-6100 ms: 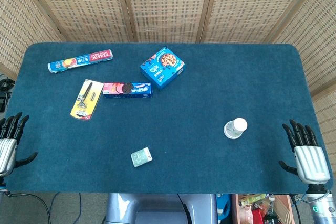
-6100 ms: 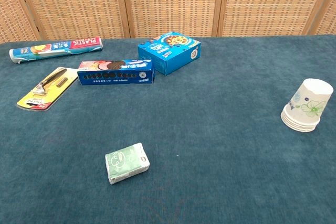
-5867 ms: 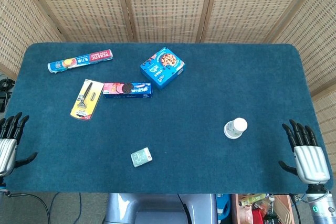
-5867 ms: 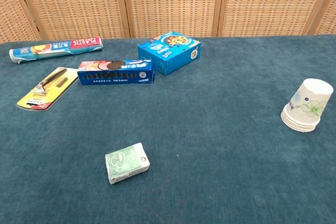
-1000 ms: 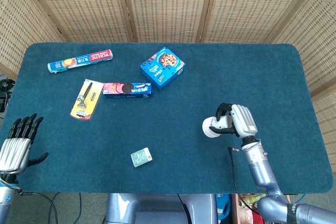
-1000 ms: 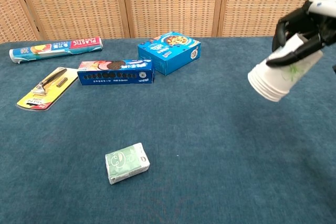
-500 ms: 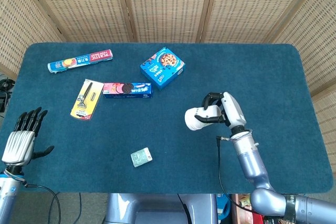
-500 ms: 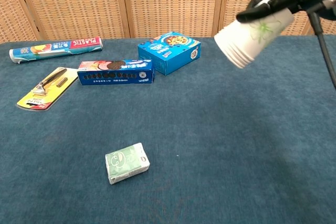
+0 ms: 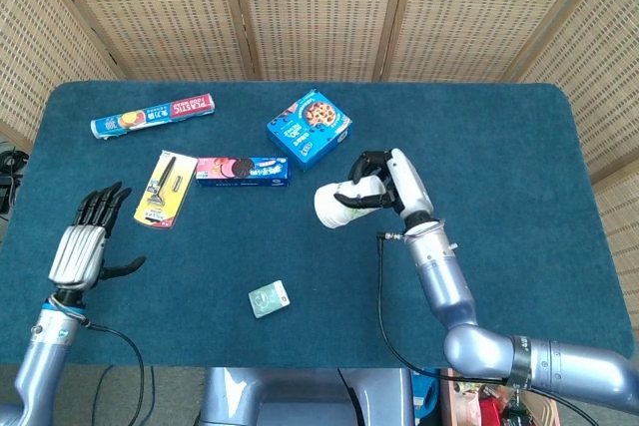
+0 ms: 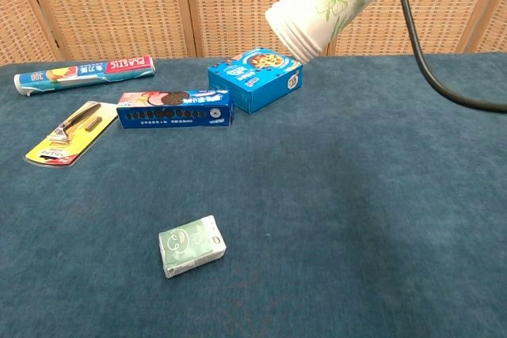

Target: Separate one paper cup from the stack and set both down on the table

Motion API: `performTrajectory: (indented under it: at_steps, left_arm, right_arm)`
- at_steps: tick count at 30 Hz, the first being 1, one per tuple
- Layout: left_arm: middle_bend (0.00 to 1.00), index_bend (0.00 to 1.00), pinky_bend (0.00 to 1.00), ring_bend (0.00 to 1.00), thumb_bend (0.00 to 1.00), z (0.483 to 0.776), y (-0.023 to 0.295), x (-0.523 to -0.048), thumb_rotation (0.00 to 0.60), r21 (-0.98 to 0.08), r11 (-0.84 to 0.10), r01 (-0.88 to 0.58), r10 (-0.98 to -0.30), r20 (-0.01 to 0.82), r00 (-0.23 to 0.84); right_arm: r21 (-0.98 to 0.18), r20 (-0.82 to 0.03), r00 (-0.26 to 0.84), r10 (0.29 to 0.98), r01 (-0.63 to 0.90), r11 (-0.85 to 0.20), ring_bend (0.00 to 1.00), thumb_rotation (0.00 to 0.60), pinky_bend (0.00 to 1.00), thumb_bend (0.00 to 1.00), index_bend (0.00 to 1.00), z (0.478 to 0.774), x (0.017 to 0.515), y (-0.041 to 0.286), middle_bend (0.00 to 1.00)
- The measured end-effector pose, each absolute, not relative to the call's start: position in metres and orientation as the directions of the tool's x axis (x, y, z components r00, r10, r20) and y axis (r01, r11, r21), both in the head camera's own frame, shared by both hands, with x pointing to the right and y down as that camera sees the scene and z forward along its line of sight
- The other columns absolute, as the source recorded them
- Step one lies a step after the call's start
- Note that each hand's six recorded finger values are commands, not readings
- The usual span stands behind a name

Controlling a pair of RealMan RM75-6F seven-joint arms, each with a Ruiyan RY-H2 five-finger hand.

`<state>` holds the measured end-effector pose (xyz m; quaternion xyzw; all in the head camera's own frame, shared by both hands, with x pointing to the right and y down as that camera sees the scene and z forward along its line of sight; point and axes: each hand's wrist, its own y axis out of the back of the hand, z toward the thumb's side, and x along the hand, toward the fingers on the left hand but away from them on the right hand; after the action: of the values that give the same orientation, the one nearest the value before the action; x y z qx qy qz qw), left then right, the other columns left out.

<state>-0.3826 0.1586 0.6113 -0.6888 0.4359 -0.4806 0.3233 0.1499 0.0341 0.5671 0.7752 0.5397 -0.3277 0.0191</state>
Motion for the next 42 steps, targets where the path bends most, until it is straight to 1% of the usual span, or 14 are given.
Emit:
performTrajectory:
  at_steps: [5,8,14,22,27,30,33,36,37,40,42]
  left_arm:
    - [0.00,0.00,0.00,0.00,0.18,0.617,0.150,-0.351,0.600,-0.847,-0.408,-0.340,-0.912,0.357,0.203]
    - [0.00,0.00,0.00,0.00,0.18,0.619,0.145,-0.333,0.600,-0.828,-0.397,-0.395,-0.917,0.337,0.214]
    - [0.00,0.00,0.00,0.00,0.18,0.627,0.134,-0.300,0.600,-0.757,-0.403,-0.515,-0.915,0.331,0.230]
    - [0.00,0.00,0.00,0.00,0.18,0.641,0.133,-0.277,0.600,-0.731,-0.425,-0.534,-0.905,0.341,0.255]
    - [0.00,0.00,0.00,0.00,0.18,0.646,0.132,-0.268,0.600,-0.712,-0.412,-0.568,-0.911,0.331,0.247]
    - [0.00,0.02,0.00,0.00,0.18,0.647,0.130,-0.263,0.600,-0.682,-0.393,-0.616,-0.918,0.322,0.230]
    - [0.00,0.06,0.00,0.00,0.18,0.649,0.130,-0.257,0.600,-0.611,-0.374,-0.698,-0.923,0.322,0.212]
    - [0.00,0.14,0.00,0.00,0.18,0.650,0.130,-0.252,0.600,-0.491,-0.355,-0.796,-0.920,0.337,0.202]
    - [0.00,0.16,0.00,0.00,0.18,0.651,0.131,-0.250,0.600,-0.436,-0.343,-0.832,-0.918,0.344,0.198]
    - [0.00,0.23,0.00,0.00,0.18,0.654,0.134,-0.245,0.600,-0.305,-0.303,-0.903,-0.914,0.361,0.185]
    - [0.00,0.29,0.00,0.00,0.18,0.657,0.136,-0.243,0.600,-0.238,-0.276,-0.931,-0.912,0.371,0.175]
  right_arm:
    - [-0.308,-0.538,0.193,0.821,0.862,-0.404,0.55,0.600,0.80,0.27,0.77,0.570,0.141,0.020,0.68]
    - [-0.303,-0.539,0.199,0.818,0.861,-0.409,0.55,0.600,0.80,0.27,0.77,0.573,0.133,0.014,0.68]
    - [-0.301,-0.544,0.203,0.814,0.859,-0.415,0.55,0.600,0.80,0.27,0.77,0.580,0.120,0.004,0.68]
    - [-0.245,-0.556,0.217,0.802,0.880,-0.407,0.55,0.600,0.80,0.27,0.77,0.583,0.101,-0.008,0.68]
    - [-0.241,-0.552,0.230,0.802,0.877,-0.417,0.55,0.600,0.80,0.27,0.77,0.582,0.092,-0.009,0.68]
    - [-0.242,-0.550,0.237,0.801,0.872,-0.425,0.55,0.600,0.80,0.27,0.77,0.582,0.086,-0.008,0.68]
    - [-0.245,-0.551,0.237,0.800,0.871,-0.426,0.55,0.600,0.80,0.27,0.77,0.583,0.084,-0.007,0.68]
    - [-0.249,-0.554,0.236,0.798,0.868,-0.430,0.55,0.600,0.80,0.27,0.77,0.584,0.082,-0.005,0.68]
    - [-0.251,-0.555,0.235,0.798,0.867,-0.430,0.55,0.600,0.80,0.27,0.77,0.584,0.081,-0.005,0.68]
    - [-0.255,-0.555,0.233,0.799,0.866,-0.429,0.55,0.600,0.80,0.27,0.77,0.584,0.080,-0.005,0.68]
    - [-0.257,-0.555,0.231,0.799,0.866,-0.429,0.55,0.600,0.80,0.27,0.77,0.584,0.079,-0.004,0.68]
